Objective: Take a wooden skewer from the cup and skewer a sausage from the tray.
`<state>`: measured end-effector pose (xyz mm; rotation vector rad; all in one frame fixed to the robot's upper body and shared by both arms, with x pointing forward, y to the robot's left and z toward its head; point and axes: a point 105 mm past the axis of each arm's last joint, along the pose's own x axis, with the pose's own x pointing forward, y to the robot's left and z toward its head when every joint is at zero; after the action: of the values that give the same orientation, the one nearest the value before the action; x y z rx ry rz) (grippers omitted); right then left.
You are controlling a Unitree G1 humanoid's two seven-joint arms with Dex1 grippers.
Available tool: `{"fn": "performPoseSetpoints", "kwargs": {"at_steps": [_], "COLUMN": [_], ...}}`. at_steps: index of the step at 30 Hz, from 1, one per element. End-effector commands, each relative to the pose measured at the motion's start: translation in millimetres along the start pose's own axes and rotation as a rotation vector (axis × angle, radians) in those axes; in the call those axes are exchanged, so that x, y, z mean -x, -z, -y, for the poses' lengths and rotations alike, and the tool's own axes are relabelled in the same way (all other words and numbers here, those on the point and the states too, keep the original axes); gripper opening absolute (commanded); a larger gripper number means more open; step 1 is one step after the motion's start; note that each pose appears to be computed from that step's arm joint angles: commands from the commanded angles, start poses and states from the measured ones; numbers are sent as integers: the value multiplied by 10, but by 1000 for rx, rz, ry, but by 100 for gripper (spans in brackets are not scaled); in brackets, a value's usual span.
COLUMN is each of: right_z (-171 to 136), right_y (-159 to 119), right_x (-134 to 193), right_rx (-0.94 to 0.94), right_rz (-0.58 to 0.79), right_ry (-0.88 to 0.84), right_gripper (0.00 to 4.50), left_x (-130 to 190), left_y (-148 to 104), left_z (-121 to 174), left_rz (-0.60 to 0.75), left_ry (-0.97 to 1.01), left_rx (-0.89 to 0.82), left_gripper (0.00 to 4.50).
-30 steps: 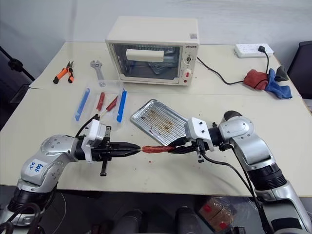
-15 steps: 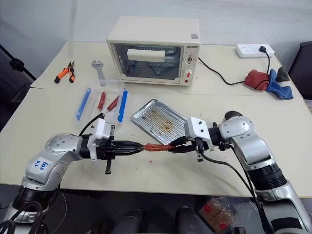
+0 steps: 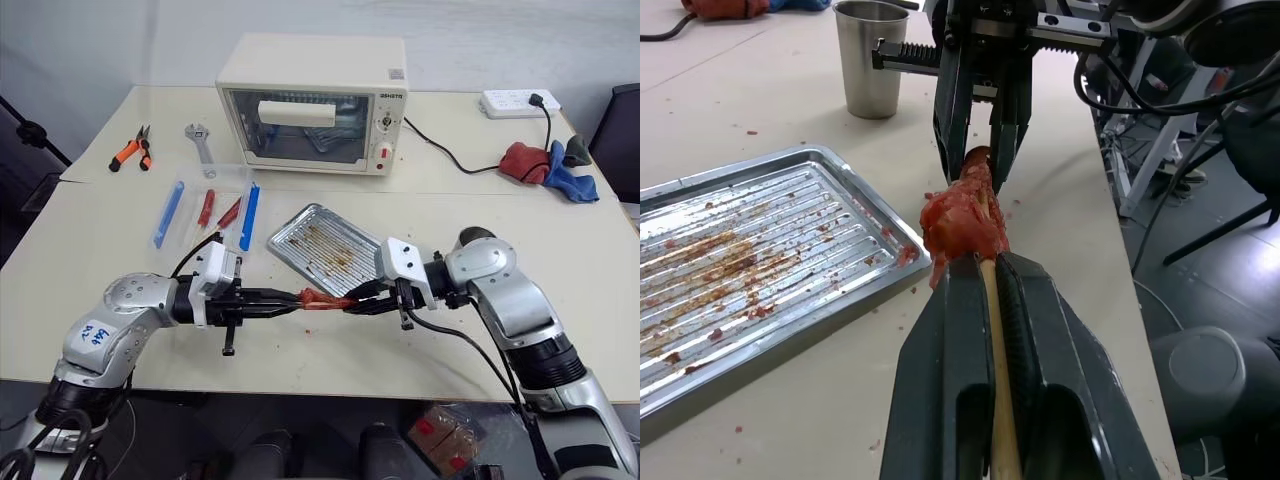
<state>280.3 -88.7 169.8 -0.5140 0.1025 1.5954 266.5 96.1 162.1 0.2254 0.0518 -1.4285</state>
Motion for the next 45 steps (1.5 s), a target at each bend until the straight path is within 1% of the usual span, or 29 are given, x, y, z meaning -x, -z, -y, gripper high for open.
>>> {"fn": "performPoseSetpoints", "kwargs": {"at_steps": [1,7,9,11,14,16,17,18,19,20,22,24,28,31,33,35,36,39,40,43,44,45], "right_z": [-19,-82,-88,-92,-109,-124,-148,-151,-193,-226,-266,-286,-296,-301,-302,-302,-303,-316,-322,-355,-368,-381], "right_y": [-207,-28,17,45,-32,-70,-84,-212,-266,-301,-325,-358,-380,-361,-343,-334,-330,-315,-310,-277,-262,-234], "right_x": [59,272,365,440,597,656,694,782,826,846,813,783,773,785,782,773,769,746,739,727,730,736], "right_rx": [88,69,57,35,68,88,55,14,10,9,15,36,85,101,102,106,105,94,91,78,74,69], "right_rz": [50,5,15,35,190,247,286,438,505,542,555,579,584,568,555,542,538,525,519,493,483,465], "right_ry": [-12,8,54,105,244,306,345,419,468,497,538,592,664,686,690,690,689,677,672,653,648,639], "right_gripper": [184,377,438,445,445,445,445,445,445,445,445,445,445,445,445,450,450,450,450,450,450,450], "left_x": [106,326,423,494,639,699,768,860,948,1007,1053,1124,1250,1244,1178,1099,1088,1077,1056,1018,1011,1001], "left_y": [-63,-95,-127,-157,-221,-245,-279,-319,-337,-341,-348,-345,-262,-180,-136,-140,-153,-210,-228,-222,-209,-167], "left_z": [-30,-56,-71,-72,-141,-172,-231,-317,-409,-464,-546,-702,-974,-1112,-1170,-1202,-1220,-1218,-1182,-989,-911,-807], "left_rz": [6,17,35,54,108,134,175,231,267,287,314,344,356,337,322,315,329,341,333,253,214,143], "left_ry": [-26,-76,-114,-145,-277,-339,-421,-532,-642,-712,-789,-913,-1114,-1178,-1168,-1126,-1119,-1091,-1058,-935,-888,-826], "left_rx": [-35,-65,-80,-94,-120,-126,-121,-109,-103,-98,-80,-61,-4,32,47,40,46,3,-26,-134,-169,-209], "left_gripper": [0,0,0,0,0,0,0,0,0,0,0,0,0,0,0,61,79,173,200,291,291,291]}}
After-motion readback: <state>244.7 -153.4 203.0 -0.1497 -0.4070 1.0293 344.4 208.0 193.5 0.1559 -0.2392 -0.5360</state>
